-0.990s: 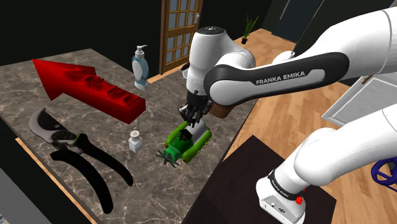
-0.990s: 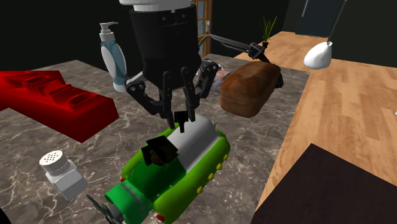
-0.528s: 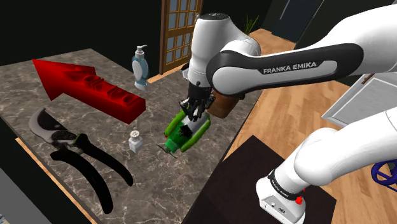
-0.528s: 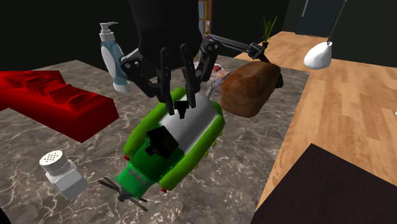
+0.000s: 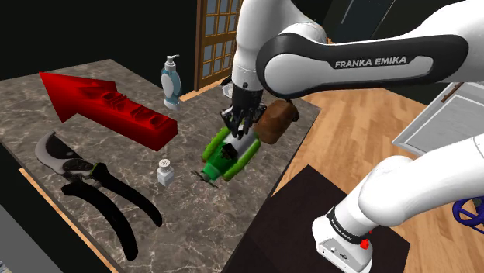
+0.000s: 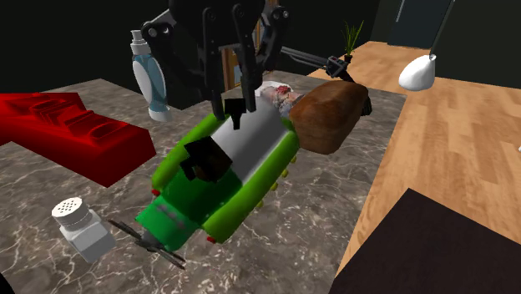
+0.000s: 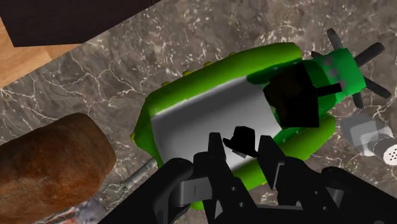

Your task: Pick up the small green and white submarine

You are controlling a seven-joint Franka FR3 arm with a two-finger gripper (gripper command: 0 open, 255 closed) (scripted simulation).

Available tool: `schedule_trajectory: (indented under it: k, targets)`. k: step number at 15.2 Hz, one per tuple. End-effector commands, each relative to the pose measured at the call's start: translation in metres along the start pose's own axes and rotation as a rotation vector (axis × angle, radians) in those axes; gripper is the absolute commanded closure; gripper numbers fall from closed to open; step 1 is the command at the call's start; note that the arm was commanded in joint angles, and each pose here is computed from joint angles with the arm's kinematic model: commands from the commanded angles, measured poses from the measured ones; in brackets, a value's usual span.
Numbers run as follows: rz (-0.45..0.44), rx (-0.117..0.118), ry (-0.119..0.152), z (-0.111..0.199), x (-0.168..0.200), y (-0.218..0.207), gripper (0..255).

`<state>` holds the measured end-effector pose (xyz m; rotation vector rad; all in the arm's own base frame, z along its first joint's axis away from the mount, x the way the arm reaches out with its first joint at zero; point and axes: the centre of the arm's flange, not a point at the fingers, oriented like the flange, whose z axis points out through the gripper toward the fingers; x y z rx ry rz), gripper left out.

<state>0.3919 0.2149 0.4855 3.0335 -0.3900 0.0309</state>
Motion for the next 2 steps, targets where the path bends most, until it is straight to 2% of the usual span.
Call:
schedule_trajectory:
  k: [1, 2]
  targets:
    - [0.000, 0.001, 0.002, -0.0069, 0.0007, 0.0011, 255]
    - [0.000, 0.001, 0.002, -0.0069, 0.0007, 0.0011, 255]
